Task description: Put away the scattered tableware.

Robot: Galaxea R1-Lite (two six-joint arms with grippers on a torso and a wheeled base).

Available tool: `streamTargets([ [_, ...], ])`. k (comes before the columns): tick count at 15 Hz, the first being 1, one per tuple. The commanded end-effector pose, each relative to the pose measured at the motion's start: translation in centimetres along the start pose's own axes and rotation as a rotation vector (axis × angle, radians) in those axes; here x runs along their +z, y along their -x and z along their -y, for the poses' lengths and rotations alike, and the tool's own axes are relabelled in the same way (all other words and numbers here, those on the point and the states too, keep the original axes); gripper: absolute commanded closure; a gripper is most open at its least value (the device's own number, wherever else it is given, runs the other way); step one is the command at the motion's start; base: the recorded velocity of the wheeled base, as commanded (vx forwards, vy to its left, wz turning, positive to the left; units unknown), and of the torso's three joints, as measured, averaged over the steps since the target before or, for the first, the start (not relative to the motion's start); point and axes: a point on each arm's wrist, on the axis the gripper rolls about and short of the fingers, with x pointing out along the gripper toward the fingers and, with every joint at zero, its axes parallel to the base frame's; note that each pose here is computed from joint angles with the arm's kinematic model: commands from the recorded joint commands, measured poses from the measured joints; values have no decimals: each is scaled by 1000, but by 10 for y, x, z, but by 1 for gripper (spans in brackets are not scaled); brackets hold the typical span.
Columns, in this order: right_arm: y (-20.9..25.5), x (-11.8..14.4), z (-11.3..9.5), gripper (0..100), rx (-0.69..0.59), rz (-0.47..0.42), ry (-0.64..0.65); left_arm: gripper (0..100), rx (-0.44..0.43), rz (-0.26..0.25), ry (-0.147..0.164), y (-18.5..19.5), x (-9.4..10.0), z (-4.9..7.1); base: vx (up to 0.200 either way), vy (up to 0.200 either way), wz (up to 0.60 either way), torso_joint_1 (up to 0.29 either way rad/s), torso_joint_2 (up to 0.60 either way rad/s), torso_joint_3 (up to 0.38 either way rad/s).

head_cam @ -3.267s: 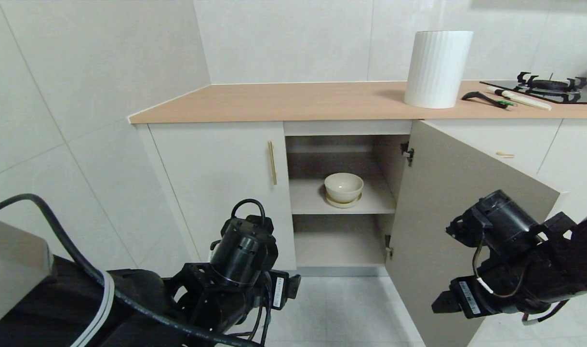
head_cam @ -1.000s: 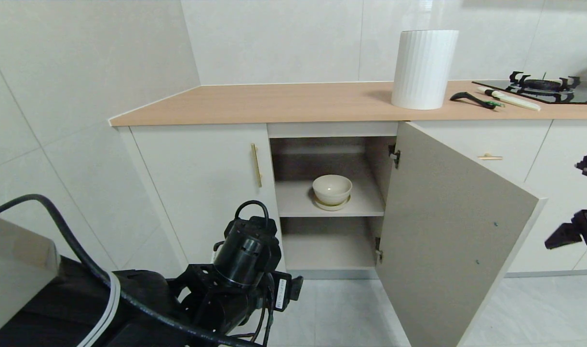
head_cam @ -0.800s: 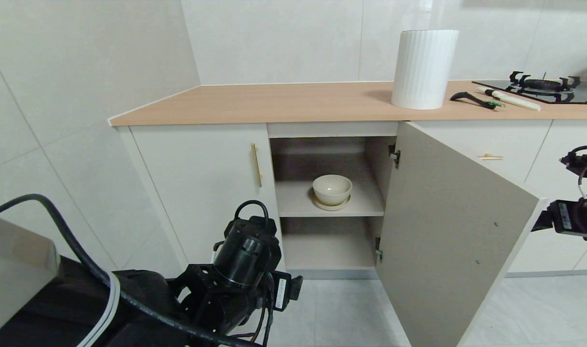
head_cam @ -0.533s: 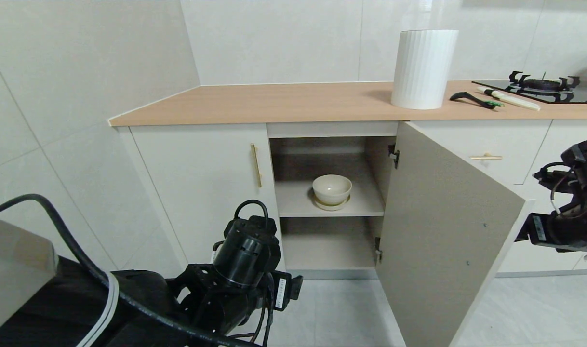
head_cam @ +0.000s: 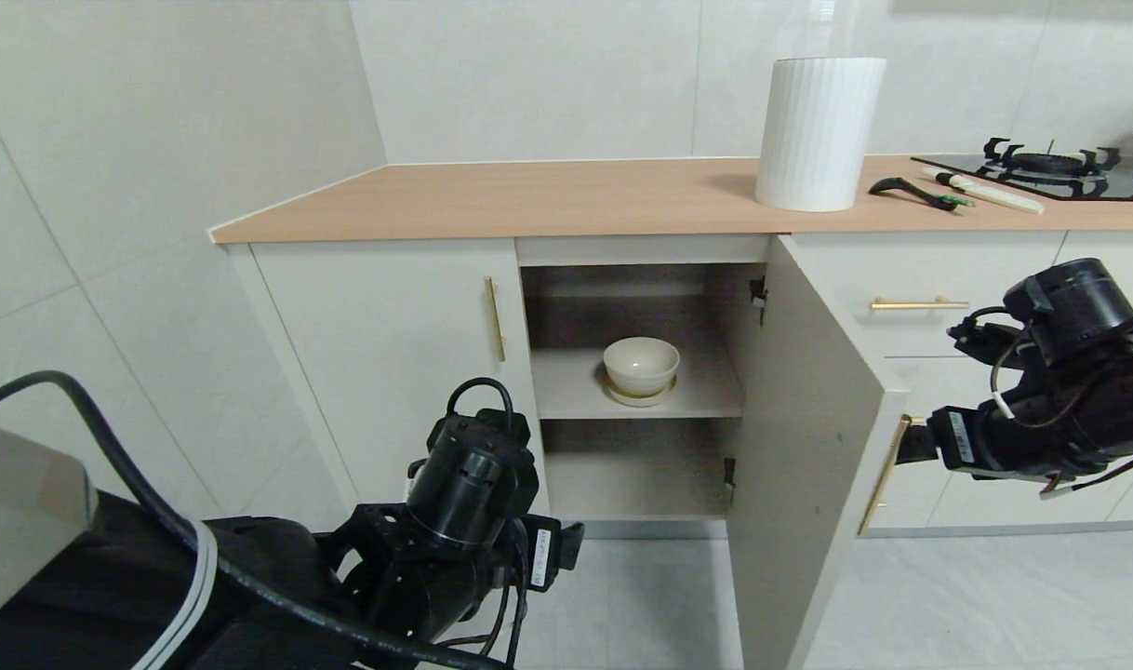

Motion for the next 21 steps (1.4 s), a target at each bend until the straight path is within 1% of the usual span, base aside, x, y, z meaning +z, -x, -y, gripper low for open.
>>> streamTargets([
  [1,-4,4,-33,0,78,8,40,0,-3,25,13,6,6,-3,0,0,0,0,0,0],
  [2,-10,6,-44,0,101,0,61,0,-4,32,17,9,7,-4,0,0,0,0,0,0],
  [3,-22,11,-55,0,120,8,77,0,2,37,19,10,8,-5,0,0,0,0,0,0],
  [4,-38,10,-67,0,138,-1,100,0,4,44,23,12,9,-6,0,0,0,0,0,0],
  [5,-48,10,-73,0,148,2,112,0,7,48,26,13,10,-7,0,0,0,0,0,0],
  [6,-67,13,-85,0,178,47,128,0,7,67,39,17,14,-10,0,0,0,0,0,0],
  [8,-89,24,-95,0,207,120,136,0,10,89,49,22,19,-13,0,0,0,0,0,0],
  [9,-94,27,-96,0,209,130,136,0,15,95,47,23,20,-13,0,0,0,0,0,0],
  [10,-103,40,-103,0,222,160,138,0,25,109,30,26,22,-14,0,0,0,0,0,0],
  [11,-106,43,-109,0,232,171,144,0,32,113,21,26,22,-15,0,0,0,0,0,0],
  [12,-111,45,-115,0,242,176,144,0,38,121,19,28,23,-15,0,0,0,0,0,0],
  [13,-114,44,-119,0,248,176,147,0,39,122,14,28,24,-15,0,0,0,0,0,0],
  [14,-116,45,-120,0,255,192,137,0,39,124,7,29,24,-16,0,0,0,0,0,0],
  [15,-116,46,-122,0,270,217,100,0,39,125,-2,29,24,-16,0,0,0,0,0,0],
  [17,-126,45,-121,0,272,216,55,0,44,127,-10,29,25,-15,0,0,0,0,0,0],
  [18,-129,45,-120,0,272,219,52,0,48,125,-13,28,24,-15,0,0,0,0,0,0],
  [20,-130,46,-120,0,272,222,51,0,50,122,-28,28,23,-16,0,0,0,0,0,0],
  [21,-130,45,-120,0,272,222,49,0,52,120,-29,29,22,-16,0,0,0,0,0,0],
])
